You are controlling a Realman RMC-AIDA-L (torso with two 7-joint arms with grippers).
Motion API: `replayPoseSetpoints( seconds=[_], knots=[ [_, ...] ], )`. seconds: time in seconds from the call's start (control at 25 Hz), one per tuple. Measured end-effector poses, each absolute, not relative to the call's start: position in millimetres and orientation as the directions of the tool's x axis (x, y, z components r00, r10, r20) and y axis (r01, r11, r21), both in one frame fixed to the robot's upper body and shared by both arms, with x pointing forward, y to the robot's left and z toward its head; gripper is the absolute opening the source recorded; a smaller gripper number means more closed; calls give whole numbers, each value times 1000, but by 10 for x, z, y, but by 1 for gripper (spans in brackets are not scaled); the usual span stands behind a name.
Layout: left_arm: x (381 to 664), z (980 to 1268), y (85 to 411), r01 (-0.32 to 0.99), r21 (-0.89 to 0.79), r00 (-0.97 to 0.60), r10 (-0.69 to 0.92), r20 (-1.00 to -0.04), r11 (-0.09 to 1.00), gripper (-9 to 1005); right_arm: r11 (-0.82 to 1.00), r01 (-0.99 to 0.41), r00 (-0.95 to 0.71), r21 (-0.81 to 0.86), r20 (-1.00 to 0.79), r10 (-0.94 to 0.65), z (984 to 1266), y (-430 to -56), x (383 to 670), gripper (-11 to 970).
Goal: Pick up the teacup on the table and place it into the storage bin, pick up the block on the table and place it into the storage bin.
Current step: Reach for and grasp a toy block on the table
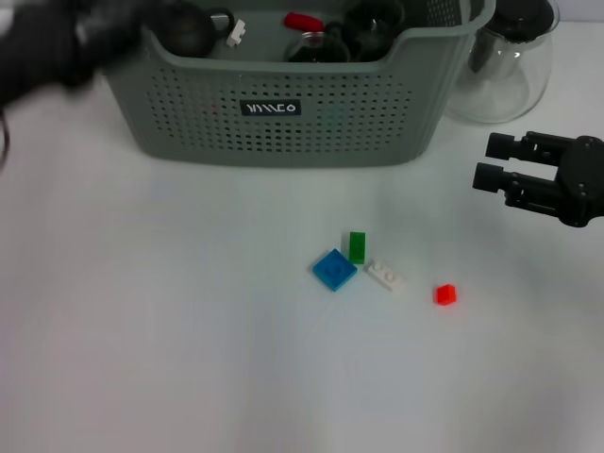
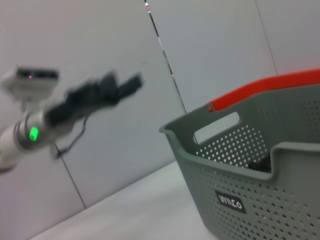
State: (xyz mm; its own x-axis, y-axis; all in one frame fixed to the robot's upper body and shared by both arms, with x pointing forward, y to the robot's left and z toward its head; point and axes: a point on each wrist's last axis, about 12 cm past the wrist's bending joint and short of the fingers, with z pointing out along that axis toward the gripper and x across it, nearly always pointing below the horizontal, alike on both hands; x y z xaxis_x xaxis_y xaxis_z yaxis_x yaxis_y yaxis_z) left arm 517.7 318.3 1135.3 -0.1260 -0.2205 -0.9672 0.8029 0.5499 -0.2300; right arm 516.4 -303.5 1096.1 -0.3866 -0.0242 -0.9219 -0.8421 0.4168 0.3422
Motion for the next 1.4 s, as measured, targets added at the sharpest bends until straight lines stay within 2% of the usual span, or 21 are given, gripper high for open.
replayPoseSetpoints(
  seconds=[0.12,0.24,0.48,0.84,1.08,1.16,1.4],
  knots=[
    [4869,10986,3155,803,-168,-114,-130,-985,572,661,413,-845,-384,340,-923,-27,10968,-3023,5176,613],
    [4656,10663,3016,826,-154,-130,-83,-988,542,662,412,-845,-384,339,-923,-27,10972,-3021,5182,613],
    [4553,10304,2709,865,-160,-186,8,-982,476,664,410,-845,-389,345,-921,-27,10981,-3016,5193,612],
    [4619,10021,2113,926,-103,-163,140,-977,364,668,416,-828,-418,377,-908,-10,10988,-3037,5195,612],
    [4733,9891,1940,903,-52,-159,219,-963,426,670,420,-820,-433,390,-902,-8,11007,-3055,5207,612],
    [4722,9858,1923,876,0,-120,217,-969,482,671,422,-818,-435,392,-900,-7,11013,-3064,5210,612],
    [4664,9817,1897,861,41,-86,226,-970,507,673,422,-818,-434,390,-901,-8,11020,-3067,5216,612]
  ],
)
